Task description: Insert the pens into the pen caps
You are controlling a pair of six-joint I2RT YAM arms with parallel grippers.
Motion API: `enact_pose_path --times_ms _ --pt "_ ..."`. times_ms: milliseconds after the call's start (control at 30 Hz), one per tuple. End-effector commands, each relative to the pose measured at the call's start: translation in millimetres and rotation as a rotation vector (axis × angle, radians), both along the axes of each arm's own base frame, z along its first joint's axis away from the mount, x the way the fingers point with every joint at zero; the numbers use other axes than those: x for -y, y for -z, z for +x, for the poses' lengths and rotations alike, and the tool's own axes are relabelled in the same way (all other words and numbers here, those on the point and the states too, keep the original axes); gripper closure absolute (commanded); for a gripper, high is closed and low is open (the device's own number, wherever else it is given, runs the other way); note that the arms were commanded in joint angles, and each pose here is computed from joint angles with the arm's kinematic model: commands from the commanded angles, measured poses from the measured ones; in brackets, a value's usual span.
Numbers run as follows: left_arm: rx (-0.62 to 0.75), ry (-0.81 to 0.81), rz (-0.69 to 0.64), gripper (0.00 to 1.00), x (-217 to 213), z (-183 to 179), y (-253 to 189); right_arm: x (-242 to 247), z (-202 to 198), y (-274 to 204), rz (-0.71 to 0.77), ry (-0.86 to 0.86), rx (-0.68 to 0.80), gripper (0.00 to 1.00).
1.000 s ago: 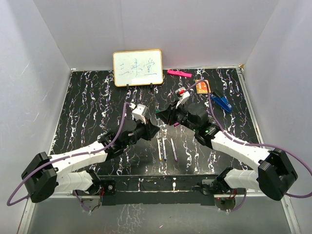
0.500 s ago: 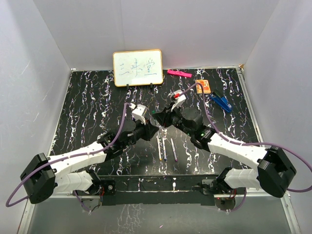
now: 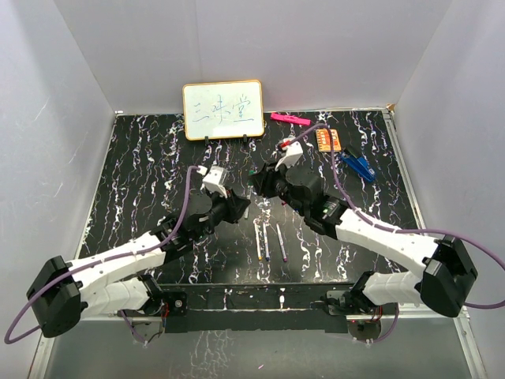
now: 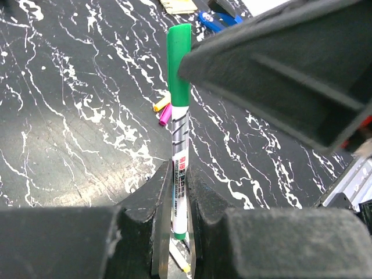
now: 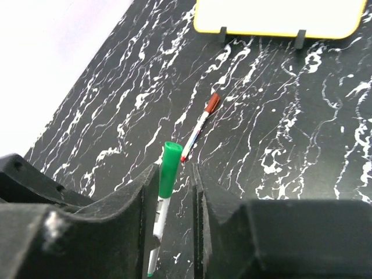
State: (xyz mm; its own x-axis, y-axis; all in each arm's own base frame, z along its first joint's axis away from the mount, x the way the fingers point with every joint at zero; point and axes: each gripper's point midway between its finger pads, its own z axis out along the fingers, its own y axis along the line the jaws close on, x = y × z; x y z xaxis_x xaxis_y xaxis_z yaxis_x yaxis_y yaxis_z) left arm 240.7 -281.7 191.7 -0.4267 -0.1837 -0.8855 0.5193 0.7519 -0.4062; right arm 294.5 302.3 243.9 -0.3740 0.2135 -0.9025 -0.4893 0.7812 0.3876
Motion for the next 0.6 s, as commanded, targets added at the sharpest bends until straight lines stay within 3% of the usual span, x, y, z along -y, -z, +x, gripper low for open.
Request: enact_pose_path --times_ms 0,67,133,267,400,567 --pt "-0.090 -0.055 0.064 1.00 -8 2 33 20 14 -63 0.064 0.141 0.097 0.73" --pt "-0.138 -0.067 0.124 1.00 -13 1 55 34 14 -88 0.142 0.204 0.126 0.68" --pt "-0.165 -0.089 0.165 1.00 -17 2 70 48 10 -108 0.222 0.251 0.152 0.51" --pt "-0.187 -0.138 0.227 1.00 -21 10 86 77 3 -124 0.302 0.341 0.186 0.32" --pt "-0.185 -0.198 0.298 1.00 -23 27 91 98 10 -100 0.197 0.469 0.110 0.23" --pt "-0.257 -0.282 0.359 1.00 -34 58 107 100 18 -46 0.002 0.538 -0.028 0.20"
